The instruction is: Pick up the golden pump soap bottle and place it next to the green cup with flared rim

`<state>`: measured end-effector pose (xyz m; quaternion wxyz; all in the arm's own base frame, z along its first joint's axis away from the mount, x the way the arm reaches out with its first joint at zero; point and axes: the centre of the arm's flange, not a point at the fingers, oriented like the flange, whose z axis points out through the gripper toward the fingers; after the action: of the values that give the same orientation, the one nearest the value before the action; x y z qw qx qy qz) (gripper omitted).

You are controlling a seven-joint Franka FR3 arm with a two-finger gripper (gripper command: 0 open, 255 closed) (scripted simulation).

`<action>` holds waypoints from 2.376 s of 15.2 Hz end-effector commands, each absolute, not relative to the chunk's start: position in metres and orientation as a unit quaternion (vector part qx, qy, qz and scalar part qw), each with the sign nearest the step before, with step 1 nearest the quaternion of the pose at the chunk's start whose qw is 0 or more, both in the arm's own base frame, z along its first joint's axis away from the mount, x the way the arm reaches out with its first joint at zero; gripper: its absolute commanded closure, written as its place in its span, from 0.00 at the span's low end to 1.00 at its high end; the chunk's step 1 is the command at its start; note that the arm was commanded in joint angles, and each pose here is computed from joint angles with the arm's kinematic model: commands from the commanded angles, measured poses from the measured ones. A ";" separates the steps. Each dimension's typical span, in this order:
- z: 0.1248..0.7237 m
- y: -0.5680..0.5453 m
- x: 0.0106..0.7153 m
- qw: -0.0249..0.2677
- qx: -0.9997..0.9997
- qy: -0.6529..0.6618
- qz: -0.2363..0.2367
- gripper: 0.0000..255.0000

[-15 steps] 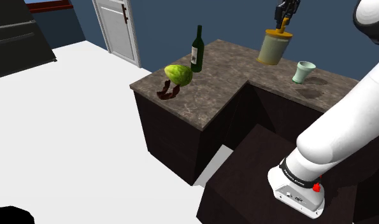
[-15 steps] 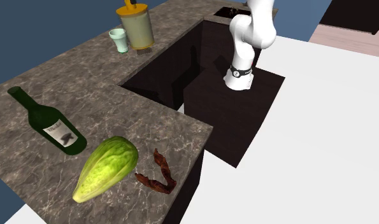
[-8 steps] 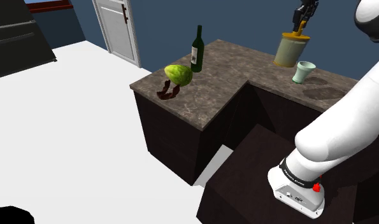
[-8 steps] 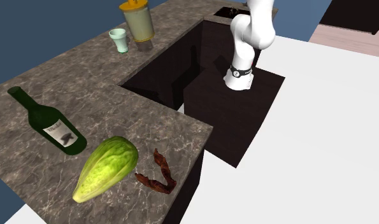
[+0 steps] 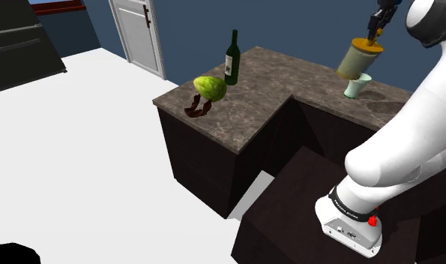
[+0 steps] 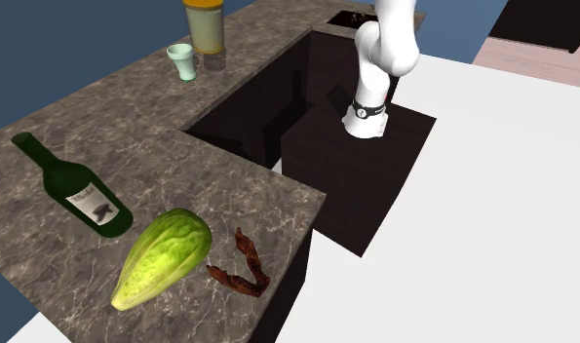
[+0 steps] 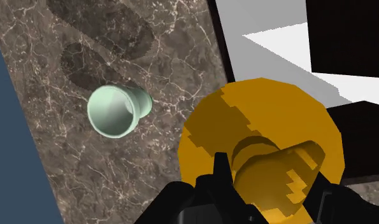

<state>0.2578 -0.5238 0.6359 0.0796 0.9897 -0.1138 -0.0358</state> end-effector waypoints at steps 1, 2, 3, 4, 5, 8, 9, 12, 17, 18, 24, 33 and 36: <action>0.632 -0.544 0.238 0.080 0.990 -0.113 -0.035 1.00; 0.631 -0.553 0.229 0.080 0.990 -0.113 -0.035 1.00; 0.630 -0.563 0.220 0.080 0.990 -0.113 -0.035 1.00; 0.629 -0.573 0.211 0.080 0.990 -0.113 -0.035 1.00; 0.627 -0.582 0.202 0.080 0.990 -0.113 -0.035 1.00; 0.624 -0.611 0.176 0.080 0.990 -0.113 -0.035 1.00; 0.623 -0.621 0.167 0.080 0.990 -0.113 -0.035 1.00; 0.619 -0.650 0.140 0.080 0.990 -0.113 -0.035 1.00; 0.609 -0.691 0.102 0.080 0.990 -0.113 -0.035 1.00; 0.604 -0.691 0.102 0.080 0.990 -0.113 -0.035 1.00; 0.572 -0.691 0.102 0.080 0.990 -0.113 -0.035 1.00; 0.524 -0.691 0.102 0.080 0.990 -0.113 -0.035 1.00; 0.508 -0.691 0.102 0.080 0.990 -0.113 -0.035 1.00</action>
<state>0.1031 -0.6907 0.5130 0.0794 0.9898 -0.1130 -0.0355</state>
